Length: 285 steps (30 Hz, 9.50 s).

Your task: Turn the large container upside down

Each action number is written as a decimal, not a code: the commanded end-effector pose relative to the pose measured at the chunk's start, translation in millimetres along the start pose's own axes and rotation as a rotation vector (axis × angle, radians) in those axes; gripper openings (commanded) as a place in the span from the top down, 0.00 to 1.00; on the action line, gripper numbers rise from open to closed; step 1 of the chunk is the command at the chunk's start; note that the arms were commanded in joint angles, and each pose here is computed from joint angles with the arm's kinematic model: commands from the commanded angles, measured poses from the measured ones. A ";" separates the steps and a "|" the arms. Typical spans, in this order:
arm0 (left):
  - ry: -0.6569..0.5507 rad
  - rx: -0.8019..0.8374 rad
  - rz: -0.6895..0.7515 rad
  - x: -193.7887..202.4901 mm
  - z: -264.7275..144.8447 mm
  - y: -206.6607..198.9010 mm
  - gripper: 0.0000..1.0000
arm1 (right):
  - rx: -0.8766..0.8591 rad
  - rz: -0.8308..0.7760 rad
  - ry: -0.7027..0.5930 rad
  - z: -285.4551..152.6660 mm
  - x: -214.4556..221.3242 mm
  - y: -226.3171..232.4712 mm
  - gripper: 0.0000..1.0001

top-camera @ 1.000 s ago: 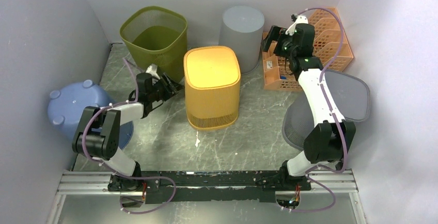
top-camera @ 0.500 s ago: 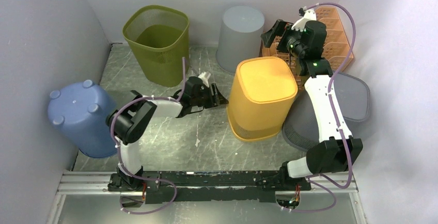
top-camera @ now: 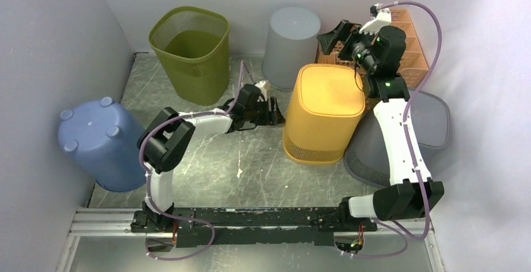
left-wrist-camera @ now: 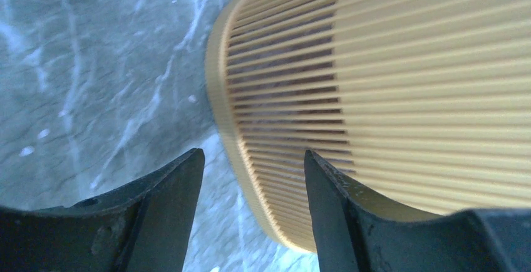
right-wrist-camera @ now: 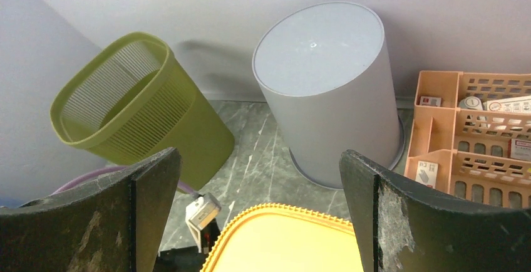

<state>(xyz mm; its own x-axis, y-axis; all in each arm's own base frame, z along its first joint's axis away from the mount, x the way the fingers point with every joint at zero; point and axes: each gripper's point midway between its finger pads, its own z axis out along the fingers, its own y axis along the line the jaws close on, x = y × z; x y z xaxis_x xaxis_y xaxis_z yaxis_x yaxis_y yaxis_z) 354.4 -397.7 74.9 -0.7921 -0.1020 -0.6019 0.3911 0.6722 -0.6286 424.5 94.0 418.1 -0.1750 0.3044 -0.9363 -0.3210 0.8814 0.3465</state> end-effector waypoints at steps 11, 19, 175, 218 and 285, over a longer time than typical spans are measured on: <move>-0.213 -0.239 0.632 -149.8 -163.0 -68.9 0.18 | -0.073 0.062 0.018 6.4 21.3 7.0 0.00; -0.266 -0.324 0.805 -243.1 -197.2 -36.3 0.12 | -0.071 0.063 0.026 5.9 23.0 8.0 0.00; -0.298 -0.472 -0.540 -64.0 -206.7 342.4 0.93 | -0.012 0.079 0.185 64.9 125.6 -27.0 0.00; -0.184 -0.368 -0.267 -105.6 -204.8 260.0 0.85 | -0.130 -0.131 0.508 165.0 231.5 125.0 0.00; -0.020 -0.567 -0.229 -67.4 -185.7 271.3 0.34 | -0.680 -0.031 0.208 93.0 84.2 289.6 0.02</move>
<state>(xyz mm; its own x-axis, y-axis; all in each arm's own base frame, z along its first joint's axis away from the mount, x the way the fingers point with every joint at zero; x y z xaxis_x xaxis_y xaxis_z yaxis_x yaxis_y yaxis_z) 518.2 -52.5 201.5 -0.3857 -0.4479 -0.8066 0.0624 0.8596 -0.5071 453.4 355.6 315.1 -0.5304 0.0478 -0.8464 -0.5924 0.6933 0.4104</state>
